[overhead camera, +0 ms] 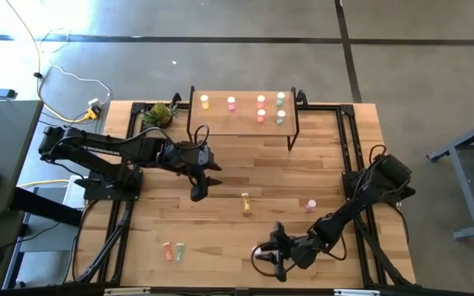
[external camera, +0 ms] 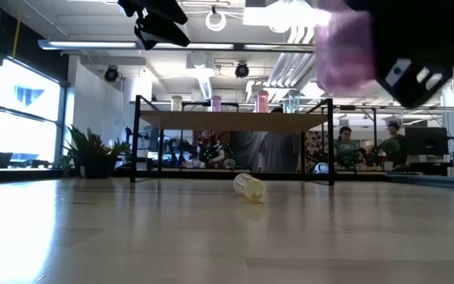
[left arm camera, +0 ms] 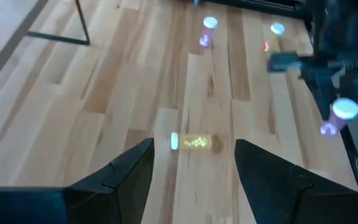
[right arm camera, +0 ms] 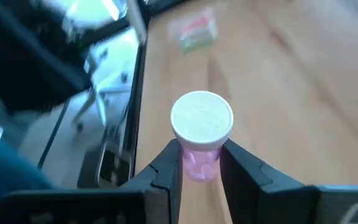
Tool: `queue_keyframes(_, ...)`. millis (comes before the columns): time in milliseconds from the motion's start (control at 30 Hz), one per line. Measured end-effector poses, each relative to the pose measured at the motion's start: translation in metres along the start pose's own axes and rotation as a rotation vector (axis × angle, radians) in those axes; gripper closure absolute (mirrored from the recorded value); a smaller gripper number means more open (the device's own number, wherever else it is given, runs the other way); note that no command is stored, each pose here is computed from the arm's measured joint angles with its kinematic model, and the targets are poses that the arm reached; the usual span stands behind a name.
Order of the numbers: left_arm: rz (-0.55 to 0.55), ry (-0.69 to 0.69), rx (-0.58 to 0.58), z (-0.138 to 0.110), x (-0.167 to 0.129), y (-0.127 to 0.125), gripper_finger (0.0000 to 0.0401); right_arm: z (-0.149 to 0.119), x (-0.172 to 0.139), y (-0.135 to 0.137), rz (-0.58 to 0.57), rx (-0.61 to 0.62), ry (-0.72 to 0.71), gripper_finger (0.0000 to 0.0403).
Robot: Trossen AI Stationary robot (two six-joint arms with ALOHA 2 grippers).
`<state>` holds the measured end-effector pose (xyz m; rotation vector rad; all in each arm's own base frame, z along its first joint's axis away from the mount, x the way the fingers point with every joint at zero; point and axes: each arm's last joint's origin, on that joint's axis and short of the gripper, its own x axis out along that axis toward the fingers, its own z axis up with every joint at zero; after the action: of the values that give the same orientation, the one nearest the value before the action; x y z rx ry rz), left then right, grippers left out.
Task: Pick and place medicine bottles onto shelf by color
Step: Put the bottom pink bottle on the shelf
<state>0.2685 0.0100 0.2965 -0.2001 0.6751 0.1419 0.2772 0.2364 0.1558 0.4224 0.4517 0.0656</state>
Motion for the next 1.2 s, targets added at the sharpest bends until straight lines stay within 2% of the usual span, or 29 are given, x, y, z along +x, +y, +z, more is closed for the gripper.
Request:
queue_keyframes(167, -0.063, 0.012, 0.046, -0.001, 0.0, -0.006, 0.0185, 0.021, -0.008, -0.001, -0.066, 0.073, -0.121, 0.0324)
queue_keyframes(500, -0.194, 0.03, 0.13, -0.002, -0.001, -0.01, 0.0185, 0.067, -0.014, -0.019, -0.134, 0.16, -0.261, 0.0325)
queue_keyframes(700, -0.195, 0.029, 0.137, -0.002, -0.001, -0.009, 0.0185, 0.094, -0.013, -0.035, -0.173, 0.2, -0.324, 0.0325)
queue_keyframes(800, -0.195, 0.027, 0.157, -0.002, -0.001, -0.009, 0.0185, 0.114, -0.013, -0.038, -0.171, 0.162, -0.354, 0.0325)
queue_keyframes(900, -0.195, 0.022, 0.169, -0.001, -0.001, -0.008, 0.0185, 0.134, -0.014, -0.042, -0.181, 0.113, -0.356, 0.0325)
queue_keyframes(1067, -0.191, 0.009, 0.148, 0.0, -0.001, -0.007, 0.0185, 0.166, -0.018, -0.05, -0.217, 0.102, -0.328, 0.0325)
queue_keyframes(1200, -0.197, -0.052, 0.122, 0.007, -0.001, -0.007, 0.0185, 0.191, -0.018, -0.057, -0.23, 0.097, -0.268, 0.0325)
